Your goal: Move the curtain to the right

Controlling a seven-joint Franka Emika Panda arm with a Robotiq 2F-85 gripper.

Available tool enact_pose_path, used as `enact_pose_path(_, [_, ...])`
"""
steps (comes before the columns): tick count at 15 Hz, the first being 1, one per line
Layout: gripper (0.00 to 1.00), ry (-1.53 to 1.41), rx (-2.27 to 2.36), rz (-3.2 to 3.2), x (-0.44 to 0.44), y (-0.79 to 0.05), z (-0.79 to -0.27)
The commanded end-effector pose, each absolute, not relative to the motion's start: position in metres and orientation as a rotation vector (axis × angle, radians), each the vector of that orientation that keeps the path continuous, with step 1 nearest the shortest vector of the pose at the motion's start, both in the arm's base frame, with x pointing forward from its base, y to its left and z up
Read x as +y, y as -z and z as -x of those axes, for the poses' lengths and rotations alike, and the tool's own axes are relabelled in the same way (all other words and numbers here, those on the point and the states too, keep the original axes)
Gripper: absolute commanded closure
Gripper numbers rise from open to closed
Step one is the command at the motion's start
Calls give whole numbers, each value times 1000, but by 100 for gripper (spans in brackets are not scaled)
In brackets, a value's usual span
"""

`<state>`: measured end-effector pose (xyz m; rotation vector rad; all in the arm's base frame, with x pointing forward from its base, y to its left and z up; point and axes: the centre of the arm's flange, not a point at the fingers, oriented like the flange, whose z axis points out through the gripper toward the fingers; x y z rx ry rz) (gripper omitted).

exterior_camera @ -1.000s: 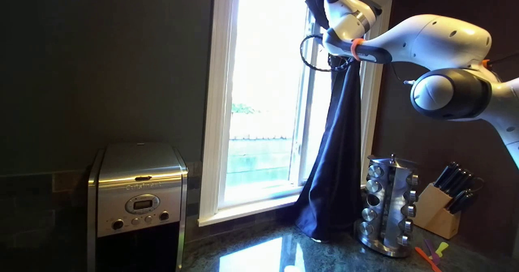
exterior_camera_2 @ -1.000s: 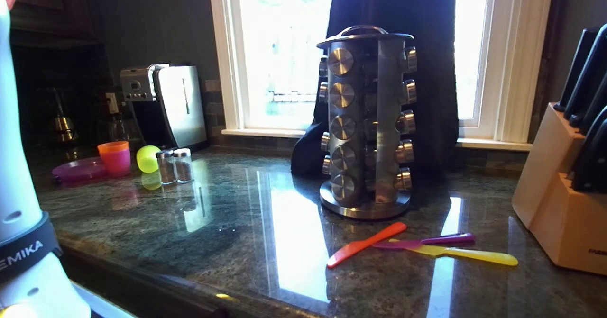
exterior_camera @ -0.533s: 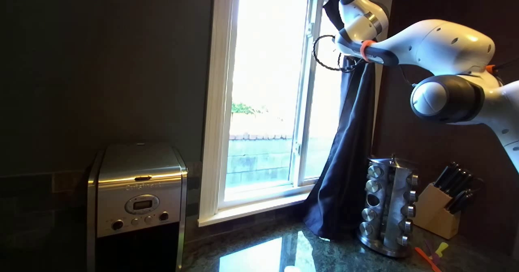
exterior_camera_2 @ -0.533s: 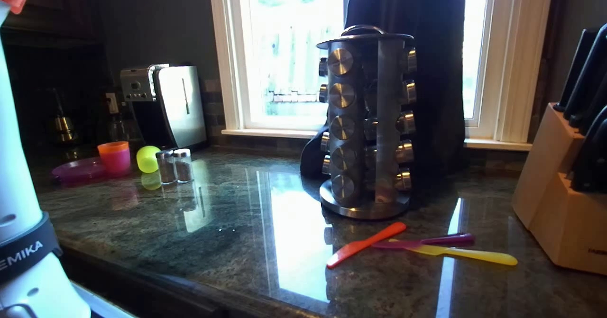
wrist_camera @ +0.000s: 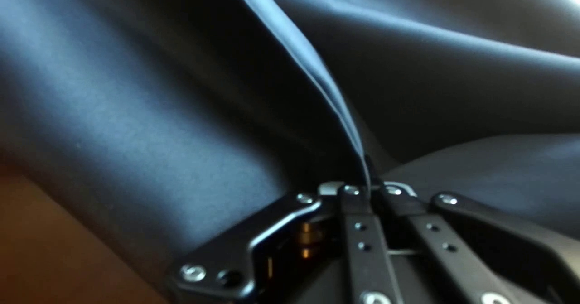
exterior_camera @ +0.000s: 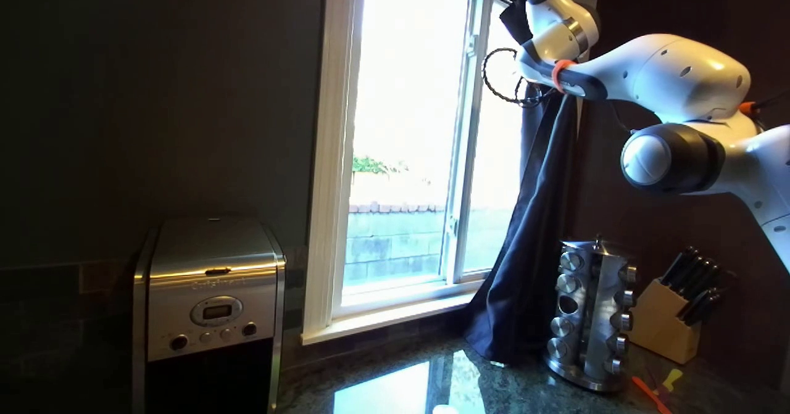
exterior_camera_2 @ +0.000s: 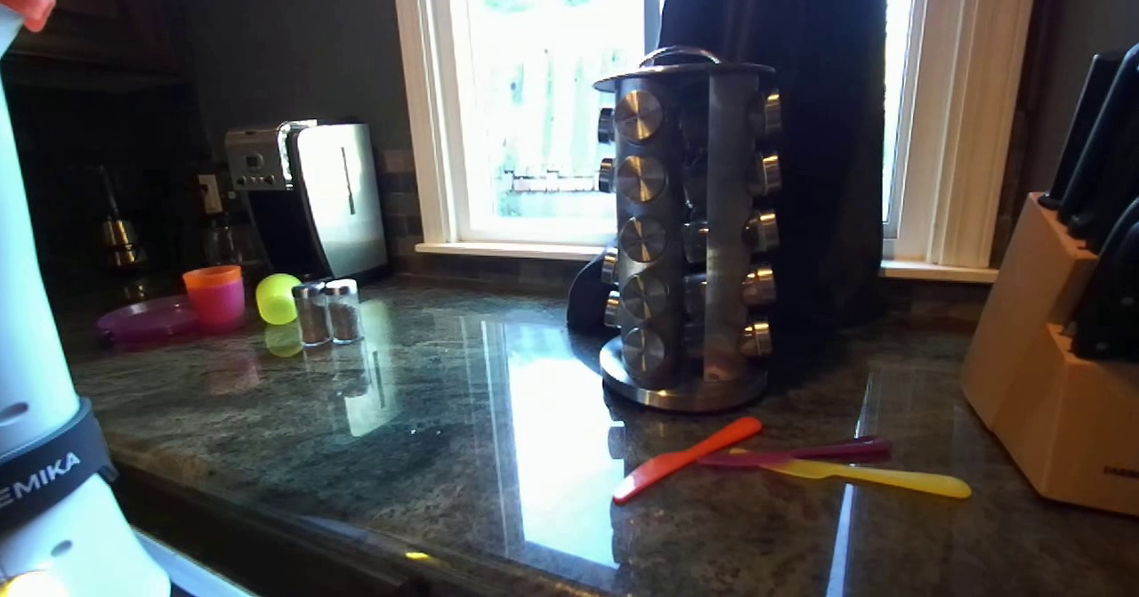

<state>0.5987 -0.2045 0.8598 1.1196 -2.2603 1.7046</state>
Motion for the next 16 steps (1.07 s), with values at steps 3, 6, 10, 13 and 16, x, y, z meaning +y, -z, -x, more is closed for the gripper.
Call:
enact_pose_path(3, [98,-1705,-2271,-1115,-203,-859,-599])
enact_pose_path(6, [99,-1714,-2279,-1062,-202,-858,-608])
enact_pose_path(10, [99,-1671,-2312,-855,-223,-860,-653])
enact_pose_path(13, [99,-1662,-2322,-753,-240,-853,-678])
enact_pose_path(16, [99,-1663,-2324,-683,-250,-851,-681])
